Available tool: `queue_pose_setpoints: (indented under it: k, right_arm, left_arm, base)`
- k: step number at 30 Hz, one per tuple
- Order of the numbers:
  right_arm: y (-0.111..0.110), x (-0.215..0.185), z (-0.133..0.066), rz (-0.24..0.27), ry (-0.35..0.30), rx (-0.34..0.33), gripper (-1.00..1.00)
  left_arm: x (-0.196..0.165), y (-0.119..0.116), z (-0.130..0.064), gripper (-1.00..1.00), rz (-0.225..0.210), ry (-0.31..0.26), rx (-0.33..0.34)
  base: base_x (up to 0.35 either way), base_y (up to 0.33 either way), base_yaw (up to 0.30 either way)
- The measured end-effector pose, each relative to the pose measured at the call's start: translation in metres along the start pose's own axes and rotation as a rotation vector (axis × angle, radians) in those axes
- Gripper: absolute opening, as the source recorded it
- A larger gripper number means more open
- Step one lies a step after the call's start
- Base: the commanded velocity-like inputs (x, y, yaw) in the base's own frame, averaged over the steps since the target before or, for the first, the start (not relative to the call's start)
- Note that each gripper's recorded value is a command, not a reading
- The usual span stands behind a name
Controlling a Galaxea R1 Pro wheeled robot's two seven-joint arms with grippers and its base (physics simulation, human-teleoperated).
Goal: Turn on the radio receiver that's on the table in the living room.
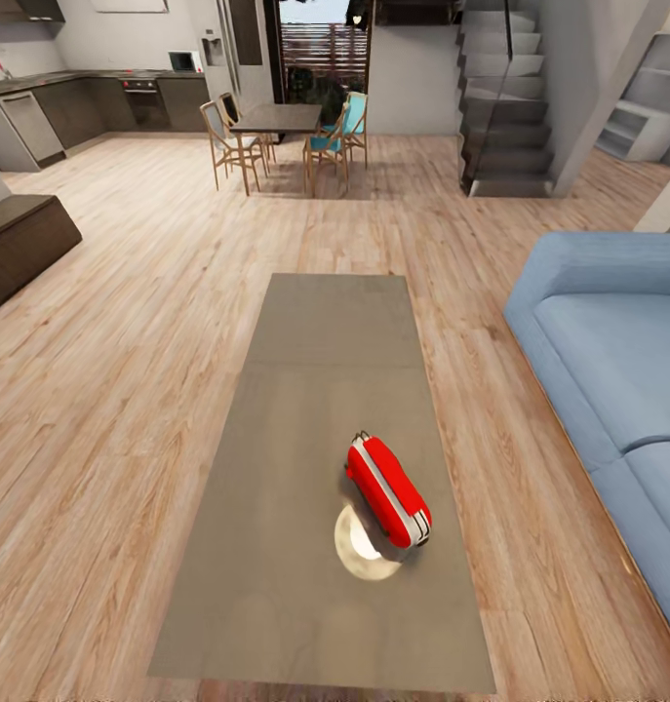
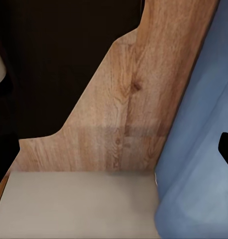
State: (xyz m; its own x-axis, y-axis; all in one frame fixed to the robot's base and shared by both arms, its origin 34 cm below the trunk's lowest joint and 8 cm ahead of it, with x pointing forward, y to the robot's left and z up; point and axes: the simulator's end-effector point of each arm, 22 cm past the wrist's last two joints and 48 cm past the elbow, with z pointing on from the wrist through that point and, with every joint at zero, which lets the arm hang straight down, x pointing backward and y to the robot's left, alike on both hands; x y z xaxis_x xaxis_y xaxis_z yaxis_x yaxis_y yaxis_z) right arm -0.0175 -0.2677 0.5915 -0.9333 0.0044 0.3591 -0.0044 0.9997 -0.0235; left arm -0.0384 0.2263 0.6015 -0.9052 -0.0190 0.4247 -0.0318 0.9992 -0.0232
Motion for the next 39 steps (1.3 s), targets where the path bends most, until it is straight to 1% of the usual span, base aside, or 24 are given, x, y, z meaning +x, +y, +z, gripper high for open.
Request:
queue_pose_setpoints:
  k: [28,29,32,35,38,39]
  right_arm:
    - [0.002,0.017,-0.001,-0.004,0.046,-0.003,1.00]
    - [0.003,0.018,-0.001,-0.006,0.048,-0.005,1.00]
    - [0.003,0.020,-0.001,-0.008,0.056,-0.004,1.00]
    - [0.003,0.022,-0.001,-0.008,0.060,-0.004,1.00]
    - [0.002,0.019,-0.001,-0.011,0.055,-0.005,1.00]
    - [0.002,0.013,0.000,-0.012,0.042,-0.005,1.00]
  left_arm:
    - [0.016,0.001,-0.001,1.00,-0.001,0.041,-0.002]
    - [0.014,0.002,-0.001,1.00,-0.001,0.038,-0.003]
    - [-0.007,0.002,0.000,1.00,-0.001,-0.006,-0.006]
    - [-0.018,0.002,0.000,1.00,-0.002,-0.030,-0.009]
    - [-0.042,0.001,-0.001,1.00,-0.004,-0.080,-0.012]
    - [-0.051,0.001,-0.002,1.00,-0.004,-0.100,-0.011]
  base:
    - [0.000,0.000,0.000]
    - [0.000,0.000,0.000]
    - [0.000,0.000,0.000]
    - [0.000,0.000,0.000]
    - [0.000,0.000,0.000]
    - [0.000,0.000,0.000]
